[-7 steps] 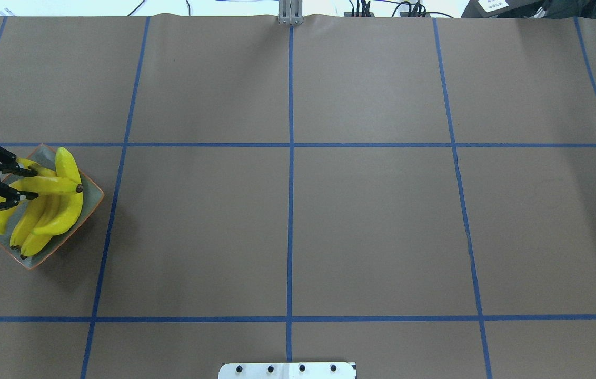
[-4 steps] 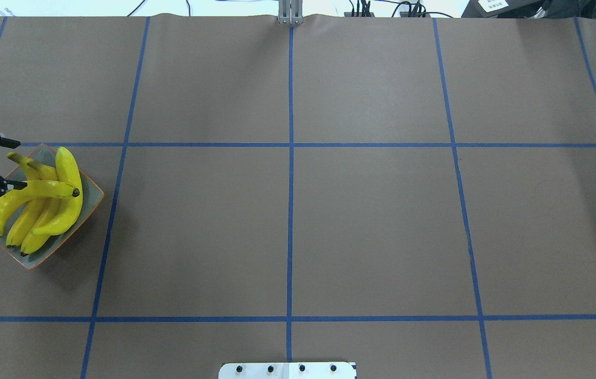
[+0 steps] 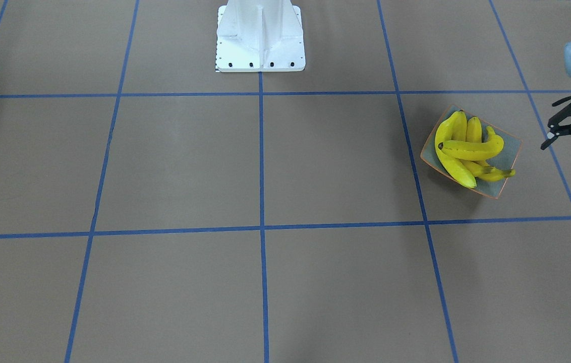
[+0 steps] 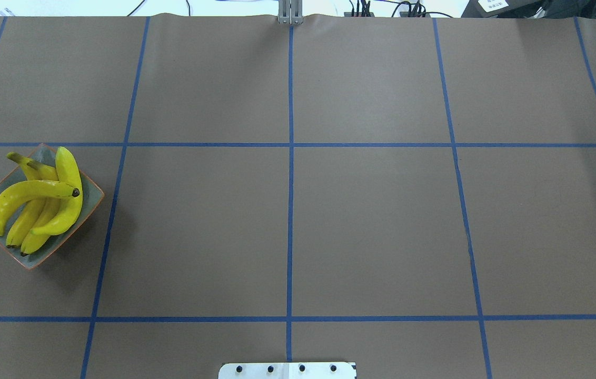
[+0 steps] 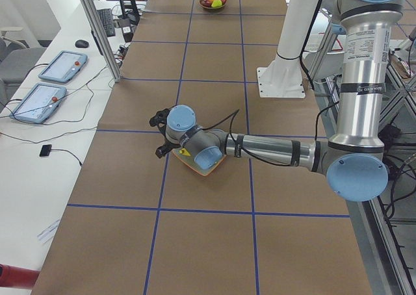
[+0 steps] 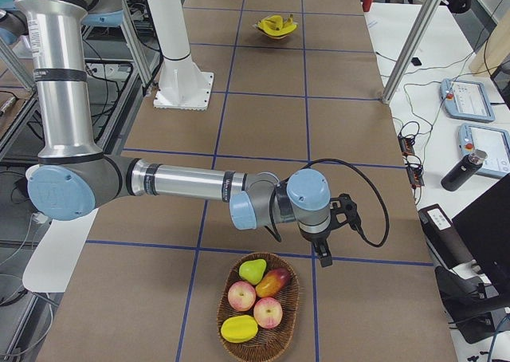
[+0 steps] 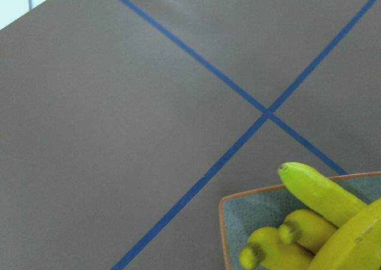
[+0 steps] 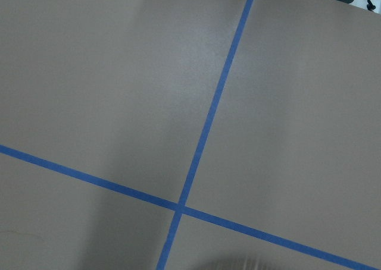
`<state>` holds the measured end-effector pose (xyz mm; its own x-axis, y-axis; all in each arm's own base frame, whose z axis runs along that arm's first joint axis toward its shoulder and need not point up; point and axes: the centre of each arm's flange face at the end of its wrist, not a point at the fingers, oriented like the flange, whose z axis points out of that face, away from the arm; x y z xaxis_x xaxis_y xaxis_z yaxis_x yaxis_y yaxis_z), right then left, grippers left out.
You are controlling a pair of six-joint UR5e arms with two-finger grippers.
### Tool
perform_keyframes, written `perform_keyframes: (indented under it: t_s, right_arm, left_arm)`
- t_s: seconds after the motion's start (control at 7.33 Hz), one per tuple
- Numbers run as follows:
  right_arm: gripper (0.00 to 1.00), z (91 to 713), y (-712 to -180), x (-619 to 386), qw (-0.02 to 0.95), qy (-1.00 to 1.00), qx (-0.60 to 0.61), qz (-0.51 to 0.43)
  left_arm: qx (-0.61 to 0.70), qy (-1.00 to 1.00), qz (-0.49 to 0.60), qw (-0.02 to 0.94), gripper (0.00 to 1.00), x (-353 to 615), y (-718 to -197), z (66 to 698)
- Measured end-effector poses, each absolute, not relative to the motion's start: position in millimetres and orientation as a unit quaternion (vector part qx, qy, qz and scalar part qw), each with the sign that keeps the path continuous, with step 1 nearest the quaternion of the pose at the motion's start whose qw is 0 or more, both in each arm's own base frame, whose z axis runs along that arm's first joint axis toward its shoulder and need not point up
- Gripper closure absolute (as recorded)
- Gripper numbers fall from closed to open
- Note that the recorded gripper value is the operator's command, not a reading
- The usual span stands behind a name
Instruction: Transfer all bananas from basket to plate
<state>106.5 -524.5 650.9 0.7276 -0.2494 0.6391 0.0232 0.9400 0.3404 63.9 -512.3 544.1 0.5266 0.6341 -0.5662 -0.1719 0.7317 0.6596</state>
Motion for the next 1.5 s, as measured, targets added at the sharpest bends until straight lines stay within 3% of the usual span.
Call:
perform_keyframes:
  t_s: [0.55, 0.96, 1.5]
  right_arm:
    - [0.0, 679, -502, 108, 0.917, -0.363, 0.138, -0.086]
    - [0.0, 688, -491, 107, 0.918, -0.364, 0.134, -0.088]
    - [0.0, 673, -502, 107, 0.924, -0.368, 0.083, -0.06]
  left_arm:
    - [0.169, 0.357, 0.192, 0.898, 0.0, 9, -514, 596]
    - [0.134, 0.335, 0.13, 0.924, 0.0, -51, -474, 635]
    - [0.042, 0.344, 0.078, 0.935, 0.0, -65, -459, 643]
